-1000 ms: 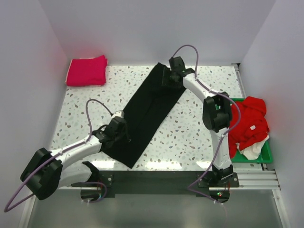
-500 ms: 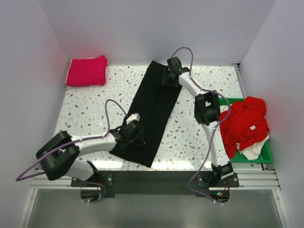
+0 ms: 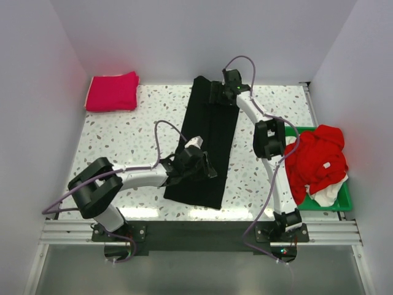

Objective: Fold and stack the t-shirts
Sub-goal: Fold the tshirt

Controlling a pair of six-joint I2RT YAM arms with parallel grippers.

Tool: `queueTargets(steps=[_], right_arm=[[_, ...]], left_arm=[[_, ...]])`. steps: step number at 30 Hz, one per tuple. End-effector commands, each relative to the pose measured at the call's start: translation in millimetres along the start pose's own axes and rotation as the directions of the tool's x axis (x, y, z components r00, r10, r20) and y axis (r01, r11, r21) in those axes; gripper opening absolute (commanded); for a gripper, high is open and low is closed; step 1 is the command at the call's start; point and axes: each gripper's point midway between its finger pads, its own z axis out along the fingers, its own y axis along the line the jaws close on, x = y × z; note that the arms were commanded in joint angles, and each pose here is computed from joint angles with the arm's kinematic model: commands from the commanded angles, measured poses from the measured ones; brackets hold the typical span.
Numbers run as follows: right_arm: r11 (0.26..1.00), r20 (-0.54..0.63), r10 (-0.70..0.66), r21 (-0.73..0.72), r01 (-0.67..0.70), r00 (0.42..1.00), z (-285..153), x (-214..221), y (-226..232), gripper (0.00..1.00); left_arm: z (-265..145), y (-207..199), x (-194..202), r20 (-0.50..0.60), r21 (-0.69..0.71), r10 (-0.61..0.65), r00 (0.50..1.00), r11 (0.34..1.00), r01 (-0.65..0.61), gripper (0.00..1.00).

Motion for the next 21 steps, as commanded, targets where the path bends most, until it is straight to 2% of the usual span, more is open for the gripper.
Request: queueTargets(steps=[1, 4, 6, 10, 12, 13, 14, 15, 16, 17, 21], right_arm=[[0.998, 0.143, -0.025, -0.047, 0.032, 0.989, -42.3, -59.4, 15.6, 0.93], [0.999, 0.145, -0.002, -0.043, 0.008, 0.989, -70.8, -67.5, 17.2, 0.93], [0.999, 0.167, 0.021, -0.039, -0.015, 0.986, -97.9, -79.0, 19.3, 0.93], [0.994, 0.113, 0.104, -0.039, -0.1, 0.988, -132.0, -61.5, 20.3, 0.92], [0.993, 0.023, 0.118, -0.008, -0.118, 0.993, -131.9, -19.3, 13.7, 0.92], [0.991, 0.066, 0.128, -0.042, -0.125, 0.99, -158.3, -26.7, 25.9, 0.91], [0.992, -0.012, 0.126, -0.008, -0.126, 0.992, -151.6, 16.9, 16.4, 0.91], [0.993, -0.017, 0.117, -0.02, -0.117, 0.993, -161.6, 31.2, 25.5, 0.9], [0.99, 0.036, 0.125, -0.065, -0.123, 0.991, -183.3, 26.2, 36.8, 0.88], [0.992, -0.043, 0.113, -0.048, -0.115, 0.993, -181.5, 72.5, 30.8, 0.86], [0.994, -0.16, 0.069, -0.068, -0.081, 0.985, -213.1, 163.8, 45.2, 0.83]], left_arm=[[-24.7, -40.7, -38.0, 0.1, 0.114, 0.033, 0.995, 0.993, -0.044, 0.45], [-55.6, -25.6, -63.4, 0.187, 0.076, 0.024, 0.982, 0.996, -0.039, 0.47], [-66.6, 4.2, -77.9, 0.22, 0.006, 0.004, 0.975, 1.0, -0.006, 0.45], [-88.1, 51.9, -84.3, 0.251, -0.09, 0.002, 0.968, 0.996, 0.021, 0.44], [-95.3, 58.7, -83.7, 0.261, -0.108, 0.022, 0.965, 0.994, 0.007, 0.44], [-95.1, 67.9, -76.0, 0.242, -0.132, 0.027, 0.97, 0.991, 0.006, 0.44], [-96.3, 72.1, -72.6, 0.236, -0.141, 0.026, 0.971, 0.99, 0.008, 0.44], [-96.2, 79.7, -67.9, 0.227, -0.162, 0.026, 0.974, 0.987, 0.012, 0.44], [-94.9, 92.4, -57.7, 0.204, -0.192, 0.027, 0.979, 0.981, 0.013, 0.44], [-96.6, 96.2, -54.0, 0.203, -0.193, 0.021, 0.979, 0.981, 0.019, 0.44], [-98.3, 113.5, -35.9, 0.167, -0.217, 0.013, 0.986, 0.976, 0.024, 0.44]])
